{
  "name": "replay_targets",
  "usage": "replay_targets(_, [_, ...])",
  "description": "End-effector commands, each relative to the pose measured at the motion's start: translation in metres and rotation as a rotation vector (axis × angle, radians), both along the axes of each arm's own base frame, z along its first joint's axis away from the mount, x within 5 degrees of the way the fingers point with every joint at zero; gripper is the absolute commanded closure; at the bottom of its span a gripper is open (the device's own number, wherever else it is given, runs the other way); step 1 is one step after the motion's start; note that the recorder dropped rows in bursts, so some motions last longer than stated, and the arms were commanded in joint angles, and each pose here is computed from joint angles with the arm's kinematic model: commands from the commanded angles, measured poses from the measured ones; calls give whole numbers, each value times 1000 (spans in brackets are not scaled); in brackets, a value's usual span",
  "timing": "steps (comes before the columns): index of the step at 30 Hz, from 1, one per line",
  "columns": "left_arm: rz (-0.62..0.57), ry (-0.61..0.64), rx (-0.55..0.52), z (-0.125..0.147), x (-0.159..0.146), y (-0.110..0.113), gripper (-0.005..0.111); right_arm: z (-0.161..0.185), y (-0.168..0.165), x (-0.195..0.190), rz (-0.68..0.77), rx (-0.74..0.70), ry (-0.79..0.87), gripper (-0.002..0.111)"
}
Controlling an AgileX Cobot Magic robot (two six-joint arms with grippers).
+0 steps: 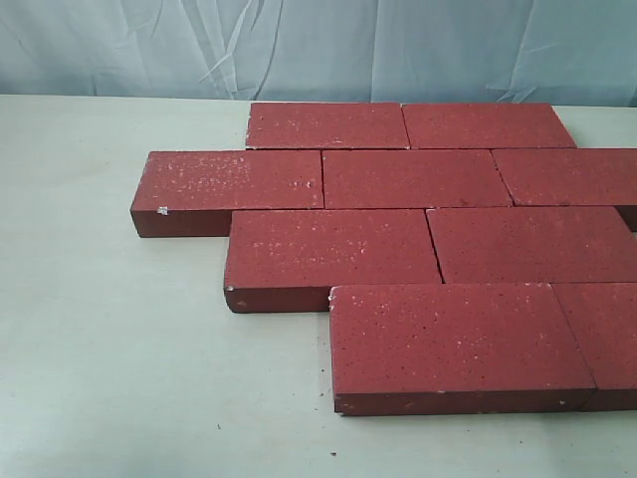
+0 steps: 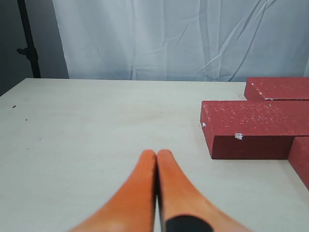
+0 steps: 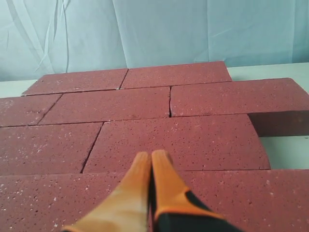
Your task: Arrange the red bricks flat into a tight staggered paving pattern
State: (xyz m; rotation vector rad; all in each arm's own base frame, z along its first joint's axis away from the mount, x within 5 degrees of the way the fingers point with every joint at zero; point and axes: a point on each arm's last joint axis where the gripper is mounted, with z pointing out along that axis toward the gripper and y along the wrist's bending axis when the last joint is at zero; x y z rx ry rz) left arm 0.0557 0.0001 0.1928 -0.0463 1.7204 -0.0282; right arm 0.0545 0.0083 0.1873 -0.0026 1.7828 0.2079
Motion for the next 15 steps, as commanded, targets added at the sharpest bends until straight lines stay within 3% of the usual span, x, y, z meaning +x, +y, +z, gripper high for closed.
replay_targets(1, [2, -4, 7, -1, 0, 0, 107, -1, 0, -1, 1, -5, 4, 109])
replay_targets(15, [2, -4, 7, -1, 0, 0, 107, -1, 0, -1, 2, 3, 6, 109])
